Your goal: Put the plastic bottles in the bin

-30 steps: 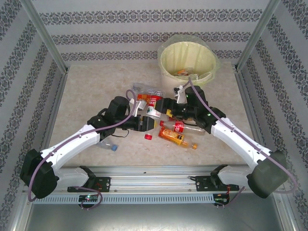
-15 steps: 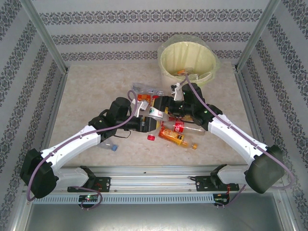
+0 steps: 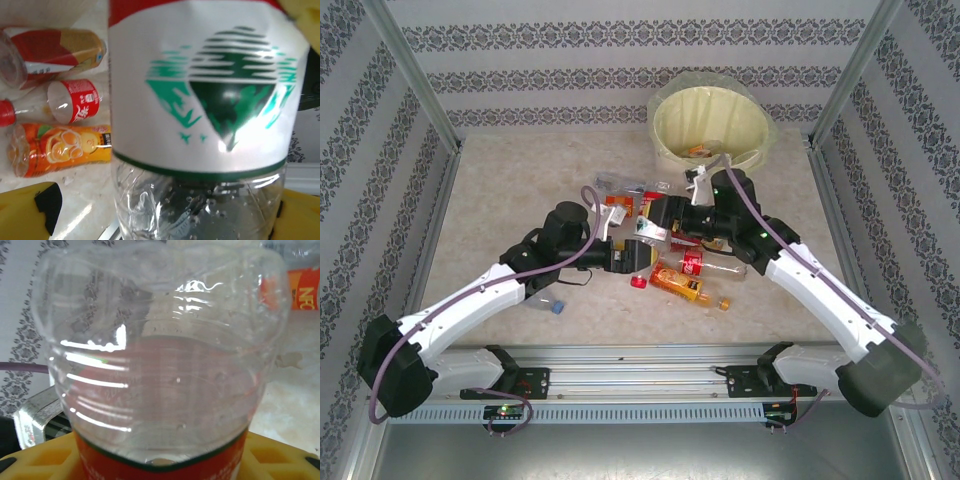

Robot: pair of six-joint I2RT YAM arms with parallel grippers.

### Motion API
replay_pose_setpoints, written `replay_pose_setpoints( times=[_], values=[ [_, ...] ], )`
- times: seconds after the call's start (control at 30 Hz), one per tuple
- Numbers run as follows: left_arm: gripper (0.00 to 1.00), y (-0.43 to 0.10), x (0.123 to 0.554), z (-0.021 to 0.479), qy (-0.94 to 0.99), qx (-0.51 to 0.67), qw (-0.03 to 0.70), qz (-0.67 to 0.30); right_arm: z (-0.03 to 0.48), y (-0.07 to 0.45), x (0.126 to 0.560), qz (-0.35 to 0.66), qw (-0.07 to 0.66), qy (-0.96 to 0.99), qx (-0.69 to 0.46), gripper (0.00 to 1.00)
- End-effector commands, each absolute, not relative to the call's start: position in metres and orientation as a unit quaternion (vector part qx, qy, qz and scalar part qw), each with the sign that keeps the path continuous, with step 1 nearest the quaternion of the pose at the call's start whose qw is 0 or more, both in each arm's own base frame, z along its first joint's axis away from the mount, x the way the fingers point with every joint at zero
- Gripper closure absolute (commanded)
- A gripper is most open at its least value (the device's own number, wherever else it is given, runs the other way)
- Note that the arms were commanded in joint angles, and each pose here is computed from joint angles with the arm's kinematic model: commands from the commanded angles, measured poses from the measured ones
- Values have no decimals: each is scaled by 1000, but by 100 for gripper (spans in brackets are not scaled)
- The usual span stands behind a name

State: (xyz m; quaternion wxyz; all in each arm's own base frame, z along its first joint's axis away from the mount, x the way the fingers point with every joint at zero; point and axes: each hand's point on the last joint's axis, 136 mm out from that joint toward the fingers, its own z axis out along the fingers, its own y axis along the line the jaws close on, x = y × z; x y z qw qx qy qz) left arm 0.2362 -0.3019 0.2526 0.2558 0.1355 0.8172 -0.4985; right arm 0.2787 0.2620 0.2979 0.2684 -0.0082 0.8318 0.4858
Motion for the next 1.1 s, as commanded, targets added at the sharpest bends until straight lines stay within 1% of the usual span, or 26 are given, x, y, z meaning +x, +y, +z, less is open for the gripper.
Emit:
replay_pose_setpoints(
  times=[0.0,0.3,0.5,0.83,0.97,1.07],
  values=[
    [0,-305,249,305,777,138,330,-518,327,250,277,479,307,822,-23,46],
    [0,-295,254,362,744,141,403,-514,381,216,286,433,387,813,-28,47],
    [0,-276,246,389,735,151,446,-488,426,185,303,363,459,811,-28,47],
    [0,-242,238,428,721,151,520,-431,486,135,345,226,571,789,-8,49],
    [0,-232,237,436,718,148,539,-416,498,119,368,168,599,783,2,49],
    [0,-230,237,440,715,148,545,-413,502,114,386,146,615,775,9,49]
  ],
)
